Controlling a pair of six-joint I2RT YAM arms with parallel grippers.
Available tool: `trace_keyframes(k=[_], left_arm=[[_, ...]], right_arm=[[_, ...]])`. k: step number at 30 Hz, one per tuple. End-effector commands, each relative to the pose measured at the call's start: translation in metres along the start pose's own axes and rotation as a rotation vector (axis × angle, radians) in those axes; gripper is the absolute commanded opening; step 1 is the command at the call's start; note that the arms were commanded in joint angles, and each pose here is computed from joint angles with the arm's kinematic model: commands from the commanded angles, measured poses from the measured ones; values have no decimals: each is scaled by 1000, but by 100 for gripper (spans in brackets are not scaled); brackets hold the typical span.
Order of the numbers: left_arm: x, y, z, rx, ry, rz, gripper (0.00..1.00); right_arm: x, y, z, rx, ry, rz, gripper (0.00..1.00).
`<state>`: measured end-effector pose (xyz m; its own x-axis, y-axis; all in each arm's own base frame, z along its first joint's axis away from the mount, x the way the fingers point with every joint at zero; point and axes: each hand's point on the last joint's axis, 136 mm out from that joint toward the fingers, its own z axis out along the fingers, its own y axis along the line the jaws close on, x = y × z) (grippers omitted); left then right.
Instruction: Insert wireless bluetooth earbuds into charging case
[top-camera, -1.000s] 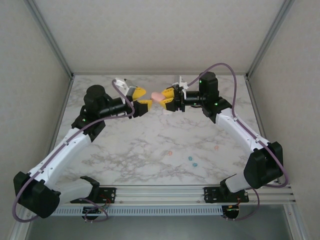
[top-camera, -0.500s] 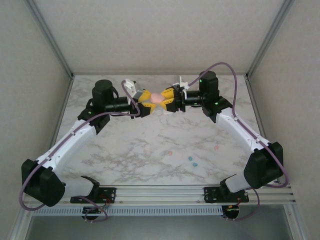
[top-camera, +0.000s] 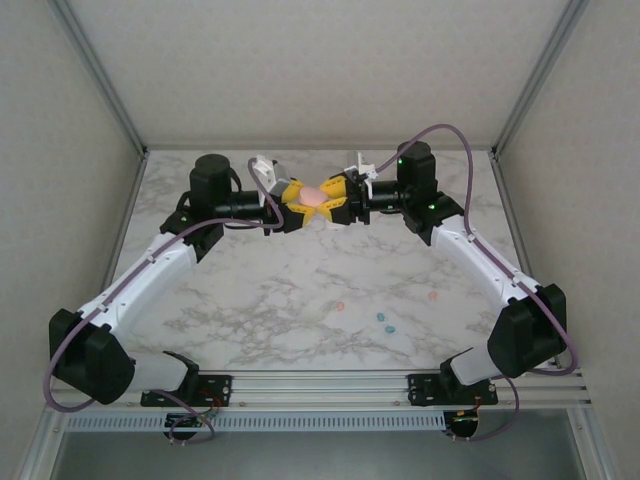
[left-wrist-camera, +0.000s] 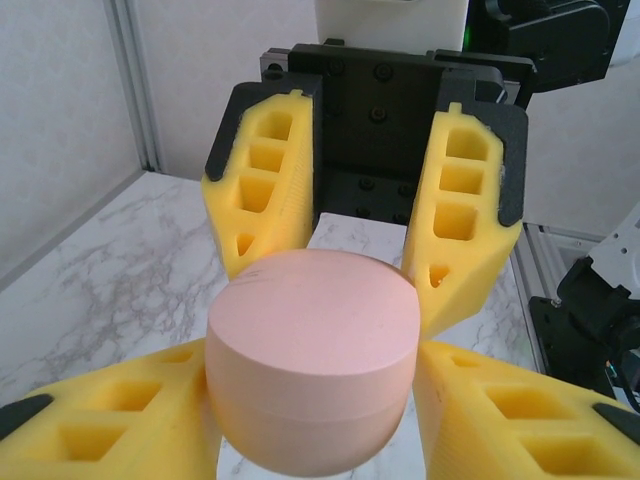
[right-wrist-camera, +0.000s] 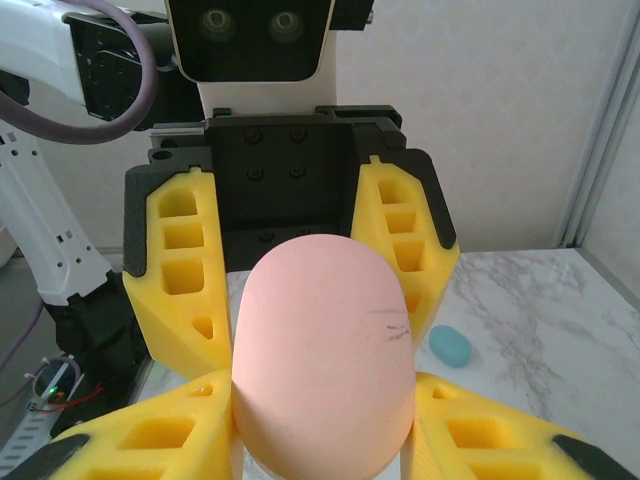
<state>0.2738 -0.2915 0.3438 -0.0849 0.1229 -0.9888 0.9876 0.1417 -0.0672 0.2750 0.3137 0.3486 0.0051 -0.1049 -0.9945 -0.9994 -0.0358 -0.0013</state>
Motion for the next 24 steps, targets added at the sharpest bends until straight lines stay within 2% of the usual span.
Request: trace_keyframes(k=[1, 16, 24], left_arm=[[-12, -8, 1, 43, -15, 17, 50], [-15, -8, 3, 56, -16, 9, 43], [-19, -9, 2, 56, -23, 14, 45]], right_arm=[[-24, 6, -1, -9, -39, -65, 39], [-18, 4, 0, 6, -23, -65, 39], [-16, 2, 0, 18, -15, -80, 39]])
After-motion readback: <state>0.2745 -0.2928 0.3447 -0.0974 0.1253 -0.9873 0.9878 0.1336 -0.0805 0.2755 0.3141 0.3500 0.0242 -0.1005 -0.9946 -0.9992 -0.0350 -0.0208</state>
